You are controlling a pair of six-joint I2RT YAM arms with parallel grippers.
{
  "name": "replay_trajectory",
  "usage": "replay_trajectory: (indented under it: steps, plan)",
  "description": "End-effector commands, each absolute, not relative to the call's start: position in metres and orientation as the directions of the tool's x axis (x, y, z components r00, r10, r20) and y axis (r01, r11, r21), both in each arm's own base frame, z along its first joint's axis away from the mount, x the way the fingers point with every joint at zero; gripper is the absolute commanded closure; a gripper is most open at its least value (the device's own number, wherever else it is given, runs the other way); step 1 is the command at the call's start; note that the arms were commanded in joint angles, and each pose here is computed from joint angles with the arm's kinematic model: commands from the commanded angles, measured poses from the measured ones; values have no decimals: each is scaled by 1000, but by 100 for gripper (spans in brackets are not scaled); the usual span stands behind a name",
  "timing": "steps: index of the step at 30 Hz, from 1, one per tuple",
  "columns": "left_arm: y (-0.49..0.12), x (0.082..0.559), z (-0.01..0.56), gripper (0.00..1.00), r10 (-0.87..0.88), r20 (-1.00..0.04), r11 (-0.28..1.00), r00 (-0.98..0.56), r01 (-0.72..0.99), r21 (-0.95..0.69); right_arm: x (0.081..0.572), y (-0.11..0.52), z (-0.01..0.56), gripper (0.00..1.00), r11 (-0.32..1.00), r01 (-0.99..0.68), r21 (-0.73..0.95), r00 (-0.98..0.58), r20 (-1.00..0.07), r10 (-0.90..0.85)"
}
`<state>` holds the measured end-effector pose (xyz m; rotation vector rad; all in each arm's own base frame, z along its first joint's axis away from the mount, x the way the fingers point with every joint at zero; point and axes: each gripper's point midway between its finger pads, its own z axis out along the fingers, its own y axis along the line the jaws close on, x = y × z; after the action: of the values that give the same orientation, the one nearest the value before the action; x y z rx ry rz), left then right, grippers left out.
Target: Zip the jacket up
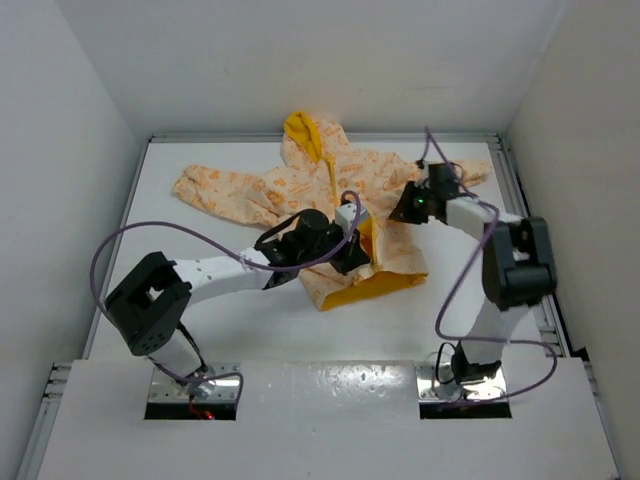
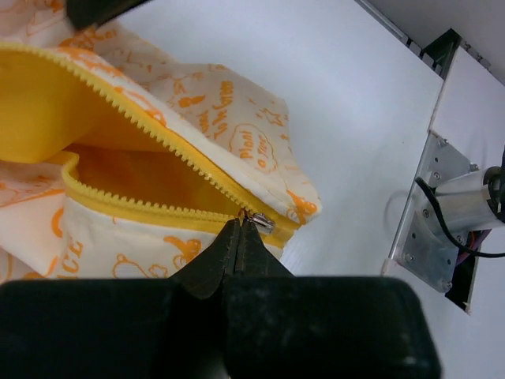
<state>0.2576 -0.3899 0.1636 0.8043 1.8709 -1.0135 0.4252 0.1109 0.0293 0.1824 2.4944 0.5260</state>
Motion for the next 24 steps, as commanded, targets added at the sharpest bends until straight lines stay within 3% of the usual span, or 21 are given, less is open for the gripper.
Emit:
replay_trajectory:
  steps: [1,2,3,10,12,15,21,24]
  plan:
    - [-406,268,181,100,49,-881,437,-470,803,-404,404,105,128,75,758,-261,597,-694,-662,282]
    - [-408,270,179,100,48,-876,439,-480,798,-413,379,100,126,73,692,-276,667,-724,-618,307]
    - [-410,277,182,100,35,-873,445,-487,790,-423,365,95,149,73,658,-328,678,-696,-644,317]
    - [-424,295,180,100,8,-828,431,-560,750,-502,223,129,156,66,585,-413,698,-704,-652,282]
    - [-423,294,185,100,10,-820,407,-572,751,-519,213,135,138,66,581,-351,734,-724,-607,328]
    - [-420,297,196,100,-9,-815,389,-579,749,-536,201,155,124,66,618,-365,697,-728,-627,278]
    - [-416,286,202,100,-21,-792,368,-611,732,-574,220,165,122,66,597,-322,735,-737,-590,330]
    - [-415,283,203,100,-20,-784,359,-620,728,-585,229,172,123,60,581,-316,750,-742,-577,341]
